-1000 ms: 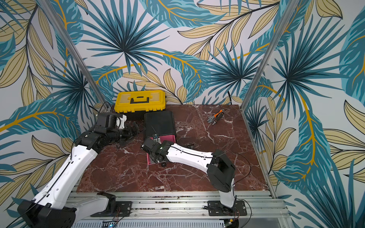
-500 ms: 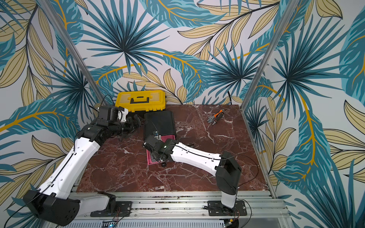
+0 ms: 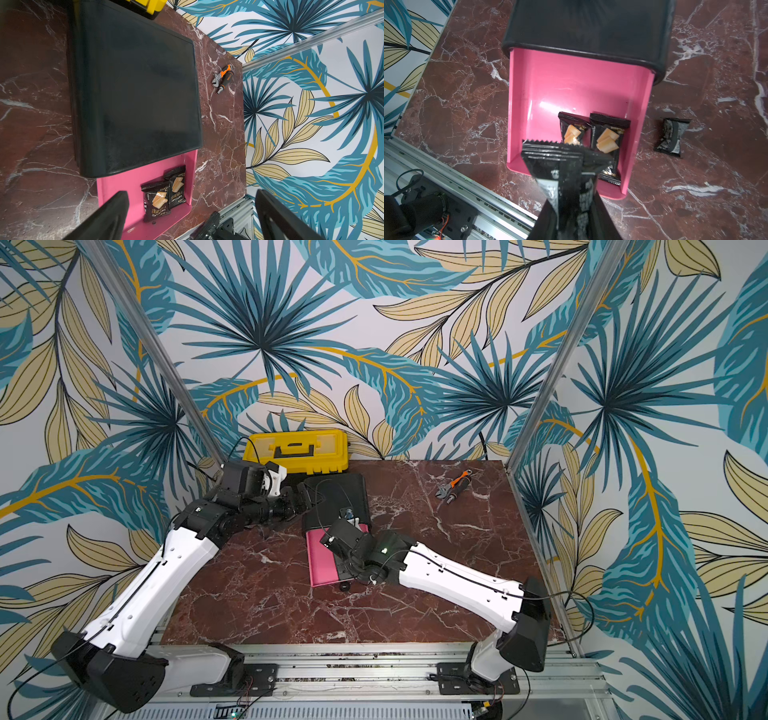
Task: Take the cookies out of the drawer
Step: Place the cookie at the center of the board.
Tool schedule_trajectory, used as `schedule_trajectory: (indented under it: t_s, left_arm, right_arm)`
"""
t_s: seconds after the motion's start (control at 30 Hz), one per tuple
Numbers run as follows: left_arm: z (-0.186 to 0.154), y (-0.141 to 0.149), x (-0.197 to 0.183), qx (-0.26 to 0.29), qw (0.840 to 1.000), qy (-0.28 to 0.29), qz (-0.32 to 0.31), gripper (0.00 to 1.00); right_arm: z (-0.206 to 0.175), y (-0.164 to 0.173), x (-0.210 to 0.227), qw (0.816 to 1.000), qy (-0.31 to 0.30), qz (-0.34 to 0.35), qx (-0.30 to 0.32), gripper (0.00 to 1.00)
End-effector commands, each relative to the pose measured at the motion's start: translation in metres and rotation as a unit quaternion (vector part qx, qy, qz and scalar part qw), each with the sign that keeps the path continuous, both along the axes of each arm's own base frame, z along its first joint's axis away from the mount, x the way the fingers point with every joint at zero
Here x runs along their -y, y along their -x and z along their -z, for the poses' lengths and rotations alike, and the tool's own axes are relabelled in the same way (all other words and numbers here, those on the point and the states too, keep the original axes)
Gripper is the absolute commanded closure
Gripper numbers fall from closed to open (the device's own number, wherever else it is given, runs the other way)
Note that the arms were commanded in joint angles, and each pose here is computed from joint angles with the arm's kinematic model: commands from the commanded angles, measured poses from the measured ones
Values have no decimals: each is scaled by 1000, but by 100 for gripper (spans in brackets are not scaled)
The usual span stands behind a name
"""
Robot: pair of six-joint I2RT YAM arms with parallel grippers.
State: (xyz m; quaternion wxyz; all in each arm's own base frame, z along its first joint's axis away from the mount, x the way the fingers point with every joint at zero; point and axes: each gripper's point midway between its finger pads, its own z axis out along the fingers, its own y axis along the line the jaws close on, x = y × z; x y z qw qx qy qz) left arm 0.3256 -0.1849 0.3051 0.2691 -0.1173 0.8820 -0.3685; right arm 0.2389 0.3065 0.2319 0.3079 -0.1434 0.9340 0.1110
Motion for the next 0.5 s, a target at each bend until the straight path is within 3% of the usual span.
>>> schedule_trajectory:
  t_s: [0.0,0.33,0.47]
  left_arm:
    - [-28,-2,4,39,999,10,2,0]
    - [-34,3,38,43,998,33,42,0]
    - [-31,2,56,40,997,36,56,0]
  right_arm:
    - [-1,5,27,999,33,6,9,93]
    - [-5,-6,86,997,58,54,17,93]
    - [9,-19,118,995,64,80,-9,93]
